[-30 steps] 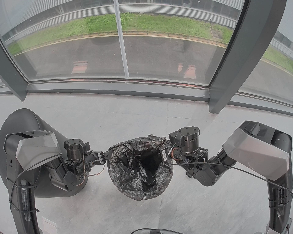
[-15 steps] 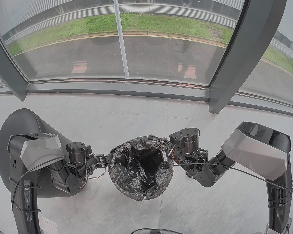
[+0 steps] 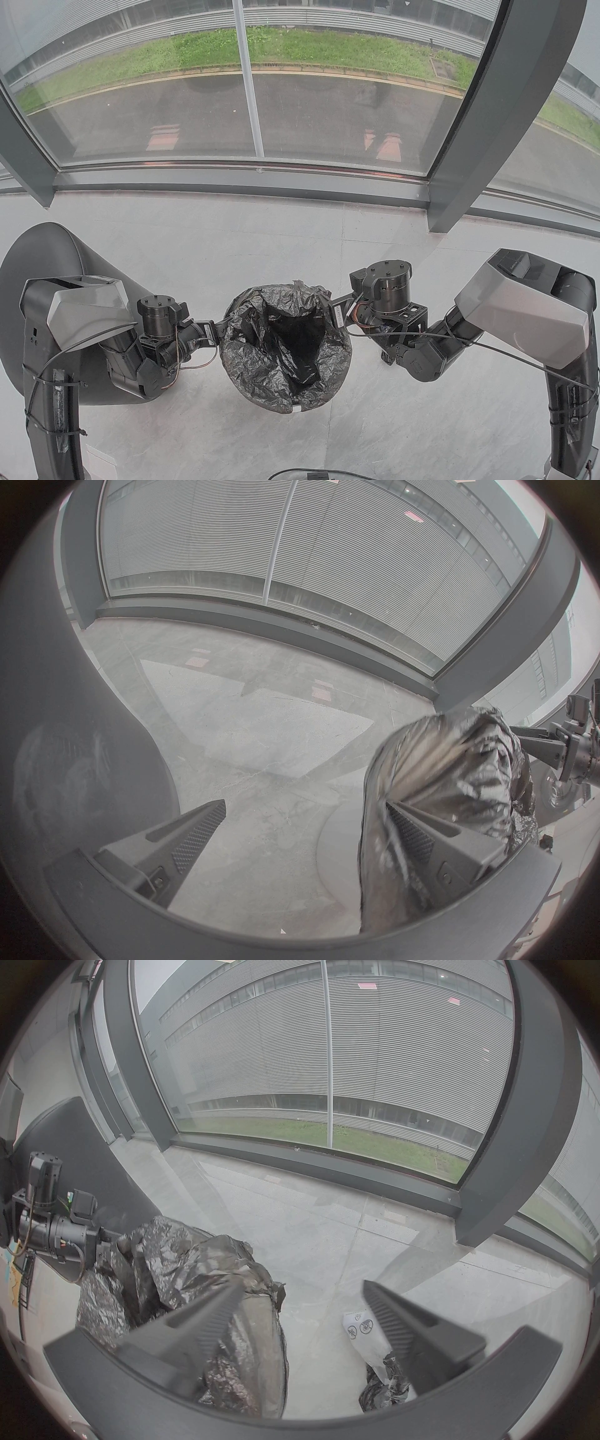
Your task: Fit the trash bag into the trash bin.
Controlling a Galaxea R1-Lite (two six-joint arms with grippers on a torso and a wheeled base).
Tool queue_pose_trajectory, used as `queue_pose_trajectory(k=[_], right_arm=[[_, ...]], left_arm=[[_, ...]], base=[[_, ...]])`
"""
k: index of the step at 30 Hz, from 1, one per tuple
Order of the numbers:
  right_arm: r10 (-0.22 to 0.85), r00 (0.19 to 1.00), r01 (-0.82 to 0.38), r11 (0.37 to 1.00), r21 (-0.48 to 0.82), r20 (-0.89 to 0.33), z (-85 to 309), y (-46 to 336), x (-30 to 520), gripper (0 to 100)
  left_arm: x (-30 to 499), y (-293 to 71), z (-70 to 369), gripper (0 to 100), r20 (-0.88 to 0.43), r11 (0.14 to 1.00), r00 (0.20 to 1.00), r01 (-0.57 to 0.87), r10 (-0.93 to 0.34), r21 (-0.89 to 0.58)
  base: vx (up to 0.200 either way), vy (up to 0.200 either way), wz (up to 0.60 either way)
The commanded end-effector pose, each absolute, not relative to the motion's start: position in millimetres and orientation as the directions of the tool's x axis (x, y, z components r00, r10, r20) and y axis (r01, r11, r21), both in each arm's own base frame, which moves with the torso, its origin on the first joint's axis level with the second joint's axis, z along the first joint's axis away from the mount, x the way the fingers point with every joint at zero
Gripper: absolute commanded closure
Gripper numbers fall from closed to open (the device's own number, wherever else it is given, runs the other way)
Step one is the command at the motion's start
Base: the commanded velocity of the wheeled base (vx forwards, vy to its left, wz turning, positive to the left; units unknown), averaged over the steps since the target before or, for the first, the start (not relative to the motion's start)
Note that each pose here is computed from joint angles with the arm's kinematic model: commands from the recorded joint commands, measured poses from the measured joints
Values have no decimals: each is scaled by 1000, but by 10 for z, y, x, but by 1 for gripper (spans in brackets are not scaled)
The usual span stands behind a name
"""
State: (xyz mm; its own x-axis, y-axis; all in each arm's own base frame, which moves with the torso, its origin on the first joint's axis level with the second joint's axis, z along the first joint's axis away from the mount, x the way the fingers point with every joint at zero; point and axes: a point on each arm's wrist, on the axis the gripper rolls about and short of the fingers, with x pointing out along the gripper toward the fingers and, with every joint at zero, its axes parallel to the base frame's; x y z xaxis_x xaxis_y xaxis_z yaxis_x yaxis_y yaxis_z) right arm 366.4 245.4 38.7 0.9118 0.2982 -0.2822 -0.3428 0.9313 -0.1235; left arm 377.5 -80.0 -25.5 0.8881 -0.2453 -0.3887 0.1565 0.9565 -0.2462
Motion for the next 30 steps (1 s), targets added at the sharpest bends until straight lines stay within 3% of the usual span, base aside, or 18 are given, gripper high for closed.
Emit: queue_pose_trajectory(k=[1,18,23,30], right_arm=[[302,918,-340,934,-114,-258,450,2456,3665,0],[361,906,-388,917,-94,-219,729,2588,3415,0],[406,869,-451,886,-112,-282,559,2730,3170,0],[379,854,-450,882,-141,-358,160,2775,3225,0]], left_arm=[[3771,-800,-203,0,-376,955,893,157,-246,-250],[3516,-917,317,0,-241,931,924,223,-296,-289],[3257,-985,385,0,-231,917,915,255,-332,-308],[3015,-1069,126,0,-277,922,897,268,-344,-279]], base=[[0,0,0],[0,0,0],[0,0,0],[0,0,0]])
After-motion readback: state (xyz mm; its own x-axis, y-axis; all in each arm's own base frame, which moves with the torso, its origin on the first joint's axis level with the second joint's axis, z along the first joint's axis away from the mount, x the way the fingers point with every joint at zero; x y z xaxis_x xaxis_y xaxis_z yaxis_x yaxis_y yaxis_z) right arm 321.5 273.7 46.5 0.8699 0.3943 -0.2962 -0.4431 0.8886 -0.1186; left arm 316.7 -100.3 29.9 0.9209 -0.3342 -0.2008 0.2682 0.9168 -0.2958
